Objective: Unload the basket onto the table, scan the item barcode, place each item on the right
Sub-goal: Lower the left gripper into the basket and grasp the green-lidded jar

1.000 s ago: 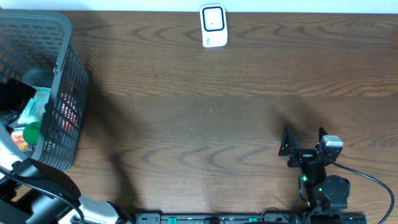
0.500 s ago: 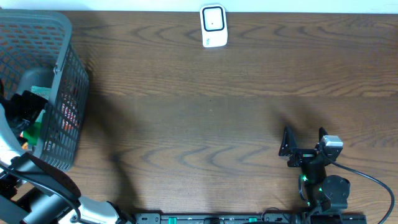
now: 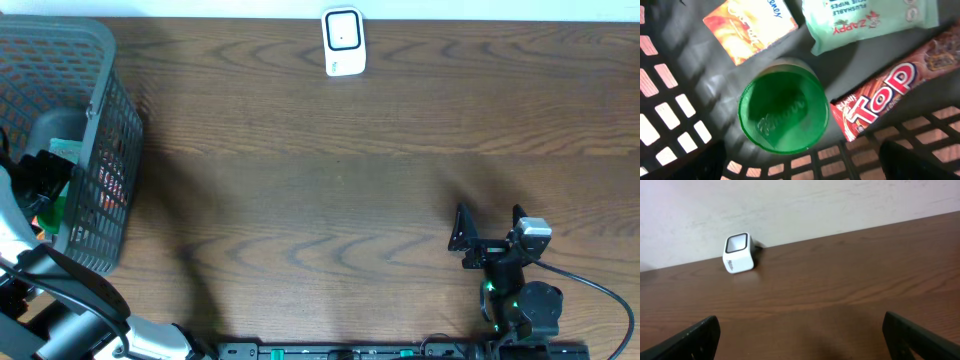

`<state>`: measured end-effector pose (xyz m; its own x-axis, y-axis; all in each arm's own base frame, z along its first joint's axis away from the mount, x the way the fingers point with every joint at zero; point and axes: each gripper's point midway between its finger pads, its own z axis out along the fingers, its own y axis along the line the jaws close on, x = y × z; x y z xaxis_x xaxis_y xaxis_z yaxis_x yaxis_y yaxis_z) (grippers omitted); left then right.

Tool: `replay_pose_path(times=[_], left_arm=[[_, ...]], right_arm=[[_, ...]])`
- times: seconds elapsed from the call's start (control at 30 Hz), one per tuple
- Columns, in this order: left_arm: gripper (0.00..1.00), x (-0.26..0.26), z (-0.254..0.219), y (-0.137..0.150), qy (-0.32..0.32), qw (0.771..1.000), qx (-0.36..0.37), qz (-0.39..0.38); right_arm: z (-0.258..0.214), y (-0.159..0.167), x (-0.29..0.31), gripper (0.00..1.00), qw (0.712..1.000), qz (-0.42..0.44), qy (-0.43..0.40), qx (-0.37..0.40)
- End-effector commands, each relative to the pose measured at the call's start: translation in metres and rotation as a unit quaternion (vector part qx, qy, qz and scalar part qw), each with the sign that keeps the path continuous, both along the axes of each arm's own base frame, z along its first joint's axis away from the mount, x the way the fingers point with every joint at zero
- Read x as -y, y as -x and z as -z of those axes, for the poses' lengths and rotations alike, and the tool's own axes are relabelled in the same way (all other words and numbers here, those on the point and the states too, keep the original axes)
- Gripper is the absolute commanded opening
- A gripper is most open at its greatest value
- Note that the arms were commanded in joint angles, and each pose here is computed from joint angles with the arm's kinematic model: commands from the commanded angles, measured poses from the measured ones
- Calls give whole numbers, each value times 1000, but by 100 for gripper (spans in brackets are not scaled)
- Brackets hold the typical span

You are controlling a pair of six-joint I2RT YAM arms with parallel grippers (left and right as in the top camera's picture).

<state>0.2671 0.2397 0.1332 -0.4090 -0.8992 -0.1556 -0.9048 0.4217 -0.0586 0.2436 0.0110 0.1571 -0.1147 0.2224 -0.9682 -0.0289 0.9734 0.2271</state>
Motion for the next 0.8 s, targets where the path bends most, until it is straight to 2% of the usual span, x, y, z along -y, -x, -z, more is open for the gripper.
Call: replay_pose_path(times=[0.0,0.77], left_arm=[[98,-4,8,6,-12,1000,-15,-10],[98,-14,44,9,-40,999,-19,-27]], right_arm=[[1,0,-5,99,1000,-11,-2,0],[9,-1,-5,99,1000,-11,-1,-16]])
